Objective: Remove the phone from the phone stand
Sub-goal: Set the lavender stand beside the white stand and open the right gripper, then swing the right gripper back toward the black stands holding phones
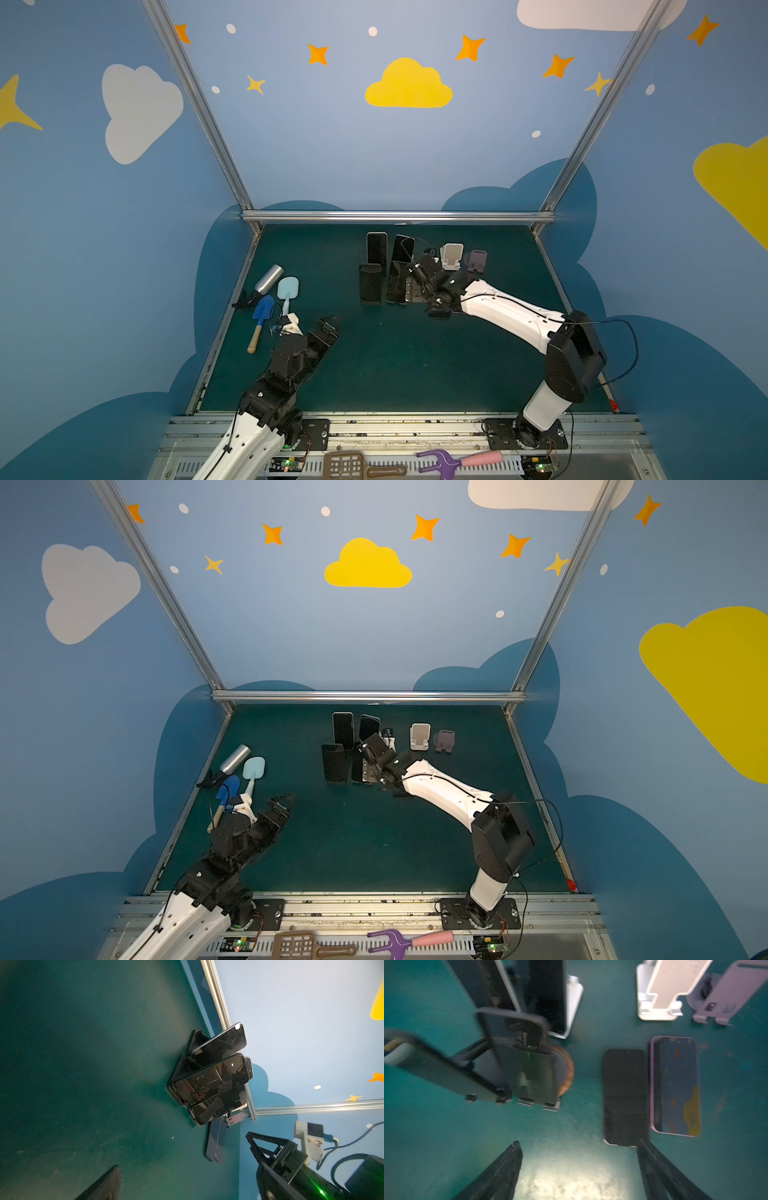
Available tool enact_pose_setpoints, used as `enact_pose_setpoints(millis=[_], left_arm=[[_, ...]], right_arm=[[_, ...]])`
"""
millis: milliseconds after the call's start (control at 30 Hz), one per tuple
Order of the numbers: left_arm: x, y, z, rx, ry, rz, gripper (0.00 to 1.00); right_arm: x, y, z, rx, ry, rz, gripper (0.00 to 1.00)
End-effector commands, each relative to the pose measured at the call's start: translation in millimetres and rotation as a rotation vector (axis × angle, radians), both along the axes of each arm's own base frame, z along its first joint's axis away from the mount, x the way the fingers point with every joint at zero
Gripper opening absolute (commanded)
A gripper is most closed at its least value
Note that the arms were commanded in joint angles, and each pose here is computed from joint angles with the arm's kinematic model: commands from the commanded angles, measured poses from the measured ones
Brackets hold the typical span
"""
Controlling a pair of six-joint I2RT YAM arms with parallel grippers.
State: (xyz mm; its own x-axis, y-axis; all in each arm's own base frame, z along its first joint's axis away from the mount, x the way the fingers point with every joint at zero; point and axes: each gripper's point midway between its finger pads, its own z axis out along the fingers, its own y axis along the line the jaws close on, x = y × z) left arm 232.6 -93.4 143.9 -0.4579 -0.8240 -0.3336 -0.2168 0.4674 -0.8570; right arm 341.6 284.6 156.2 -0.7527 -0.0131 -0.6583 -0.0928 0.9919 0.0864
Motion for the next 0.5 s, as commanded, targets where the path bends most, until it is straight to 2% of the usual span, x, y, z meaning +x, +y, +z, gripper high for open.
enact_pose_setpoints(millis=[0,133,467], left_arm=[[-4,5,-8,0.004,0.013,0.021,1.00],[-7,8,-7,-0.003,0.006,0.032,1.00],[-7,9,-3,0.001,-0.006,0.032,1.00]], right_arm=[[23,23,28,0.021,-0.218,-0.075,0.89],[33,47,26,-0.009,-0.262,-0.042,0.91],[63,50,24,-0.013,-0.225,-0.107,0.93]])
